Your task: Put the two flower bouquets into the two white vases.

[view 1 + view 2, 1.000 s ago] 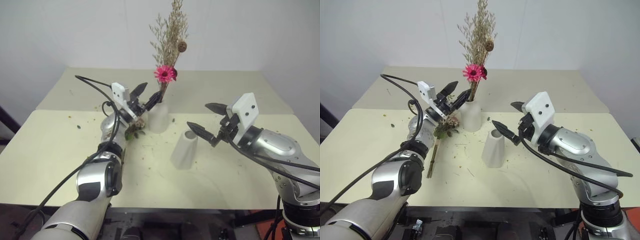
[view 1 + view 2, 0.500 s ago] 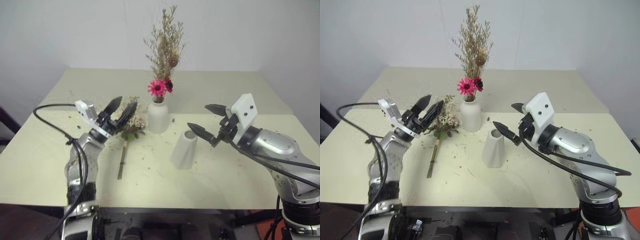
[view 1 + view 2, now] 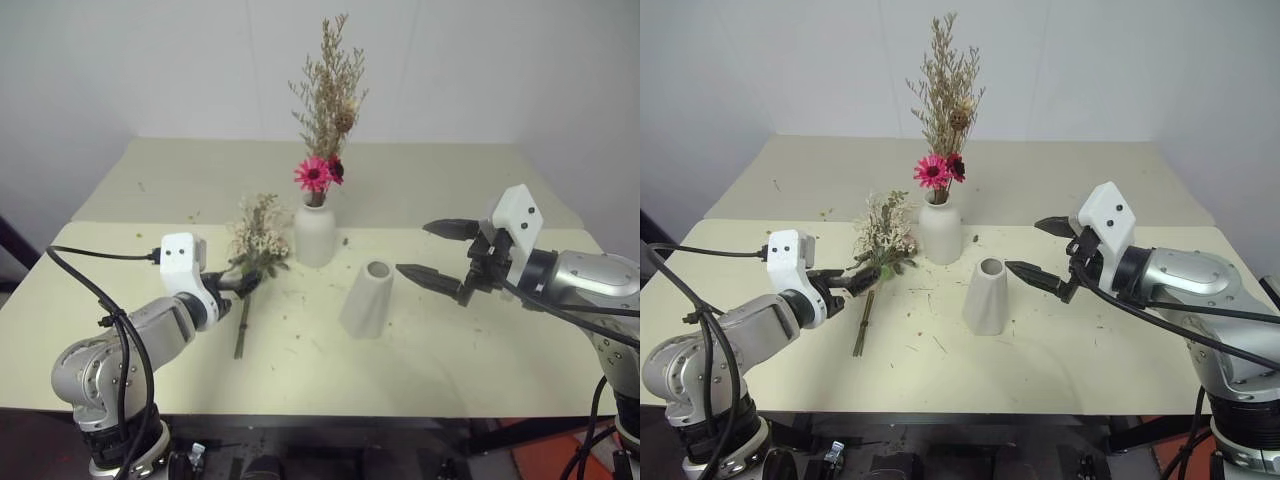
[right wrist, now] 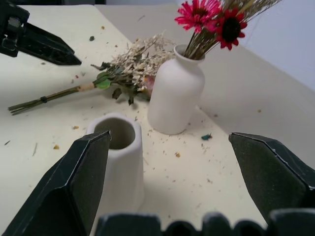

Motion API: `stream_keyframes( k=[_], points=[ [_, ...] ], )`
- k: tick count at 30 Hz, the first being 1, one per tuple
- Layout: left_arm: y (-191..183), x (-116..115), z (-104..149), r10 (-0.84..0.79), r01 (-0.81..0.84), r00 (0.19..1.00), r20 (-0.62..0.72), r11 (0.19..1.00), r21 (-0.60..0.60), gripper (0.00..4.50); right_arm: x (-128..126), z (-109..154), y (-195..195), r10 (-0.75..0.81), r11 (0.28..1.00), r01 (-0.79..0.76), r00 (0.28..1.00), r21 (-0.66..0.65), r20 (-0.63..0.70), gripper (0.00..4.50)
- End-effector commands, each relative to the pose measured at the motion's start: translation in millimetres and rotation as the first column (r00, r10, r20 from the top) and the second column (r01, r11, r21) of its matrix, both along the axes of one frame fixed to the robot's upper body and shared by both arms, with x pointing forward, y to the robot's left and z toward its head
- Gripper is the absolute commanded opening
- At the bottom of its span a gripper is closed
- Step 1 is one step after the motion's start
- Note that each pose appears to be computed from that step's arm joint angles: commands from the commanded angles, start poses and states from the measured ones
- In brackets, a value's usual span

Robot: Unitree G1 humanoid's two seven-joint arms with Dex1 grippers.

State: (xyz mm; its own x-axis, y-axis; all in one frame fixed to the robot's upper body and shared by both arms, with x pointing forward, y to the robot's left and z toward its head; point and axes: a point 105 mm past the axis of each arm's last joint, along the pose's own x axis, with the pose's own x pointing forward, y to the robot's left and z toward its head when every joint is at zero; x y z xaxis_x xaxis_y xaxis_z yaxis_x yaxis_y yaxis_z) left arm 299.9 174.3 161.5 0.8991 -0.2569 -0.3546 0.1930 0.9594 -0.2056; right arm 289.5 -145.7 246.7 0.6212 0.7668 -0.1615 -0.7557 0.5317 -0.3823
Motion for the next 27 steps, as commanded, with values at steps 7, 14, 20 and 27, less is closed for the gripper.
stream_keyframes(
  k=[7, 14, 20, 27],
  points=[
    [-2.5, 17.5, -8.9, 0.072, -0.072, 0.993, -0.092, 0.997, -0.003, 4.49, -2.3, 18.8, 10.8, 0.037, 0.999, -0.037, 0.997, -0.003, 0.064, 4.5],
    [-22.0, 48.7, -2.9, 0.039, -0.058, 0.984, -0.175, 0.993, -0.104, 4.49, -0.9, 21.6, 12.4, 0.033, 0.999, -0.032, 0.997, -0.015, 0.075, 4.5],
    [-20.6, 58.5, -23.6, 0.066, -0.068, 0.95, -0.304, 0.998, 0.002, 4.49, -3.2, 23.9, 11.6, 0.017, 1.0, -0.017, 0.996, -0.007, 0.084, 4.5],
    [-26.8, 66.9, -29.2, 0.035, -0.048, 0.926, -0.376, 0.999, -0.026, 3.55, -3.7, 22.1, 11.3, -0.006, 1.0, 0.006, 0.996, 0.003, 0.085, 4.5]
  ],
)
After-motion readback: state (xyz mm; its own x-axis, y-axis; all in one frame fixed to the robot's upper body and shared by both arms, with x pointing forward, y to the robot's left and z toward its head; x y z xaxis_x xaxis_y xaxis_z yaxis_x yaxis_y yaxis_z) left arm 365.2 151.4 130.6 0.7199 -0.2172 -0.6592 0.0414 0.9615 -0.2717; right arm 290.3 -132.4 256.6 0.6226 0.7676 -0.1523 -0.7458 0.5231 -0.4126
